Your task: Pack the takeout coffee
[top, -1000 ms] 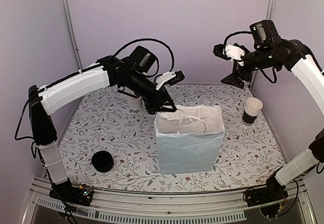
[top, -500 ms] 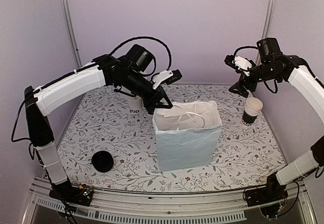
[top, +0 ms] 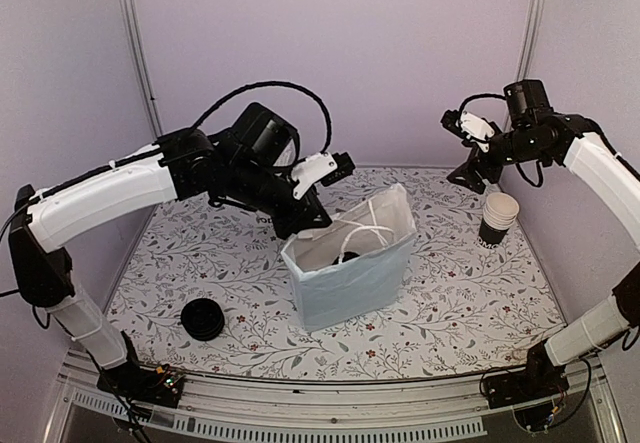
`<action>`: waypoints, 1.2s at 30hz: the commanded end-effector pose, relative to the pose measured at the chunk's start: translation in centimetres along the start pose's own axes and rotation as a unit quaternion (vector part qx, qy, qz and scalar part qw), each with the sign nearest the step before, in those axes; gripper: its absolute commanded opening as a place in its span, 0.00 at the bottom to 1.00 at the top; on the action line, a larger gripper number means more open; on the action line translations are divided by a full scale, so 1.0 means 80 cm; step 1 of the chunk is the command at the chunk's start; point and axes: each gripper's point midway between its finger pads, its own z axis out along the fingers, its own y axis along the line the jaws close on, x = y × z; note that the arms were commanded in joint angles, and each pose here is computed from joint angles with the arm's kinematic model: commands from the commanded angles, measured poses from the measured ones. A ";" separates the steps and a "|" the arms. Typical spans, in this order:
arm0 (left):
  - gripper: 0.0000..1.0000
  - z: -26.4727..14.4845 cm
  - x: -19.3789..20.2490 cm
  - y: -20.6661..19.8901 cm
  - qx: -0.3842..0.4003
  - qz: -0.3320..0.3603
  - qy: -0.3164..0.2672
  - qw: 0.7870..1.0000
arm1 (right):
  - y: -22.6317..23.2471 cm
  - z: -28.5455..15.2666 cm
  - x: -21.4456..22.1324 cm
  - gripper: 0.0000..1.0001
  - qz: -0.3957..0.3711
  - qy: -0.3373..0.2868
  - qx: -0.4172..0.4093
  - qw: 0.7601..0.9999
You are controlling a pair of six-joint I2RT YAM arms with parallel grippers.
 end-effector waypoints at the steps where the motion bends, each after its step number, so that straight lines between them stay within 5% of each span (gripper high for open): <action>1: 0.00 -0.010 -0.014 -0.035 -0.001 0.000 -0.023 1.000 | 0.005 0.009 0.002 0.99 0.018 -0.006 -0.015 1.000; 13: 0.00 -0.020 -0.006 -0.145 0.058 -0.015 -0.058 0.997 | 0.021 0.020 0.011 0.99 0.033 0.000 -0.048 0.998; 25: 0.00 -0.023 -0.008 -0.174 0.075 0.002 -0.065 0.995 | 0.039 0.015 0.012 0.99 0.044 -0.007 -0.076 0.996; 36: 0.00 -0.015 -0.013 -0.149 0.053 -0.009 -0.071 0.996 | 0.092 -0.136 -0.137 0.91 -0.050 -0.188 -0.202 0.960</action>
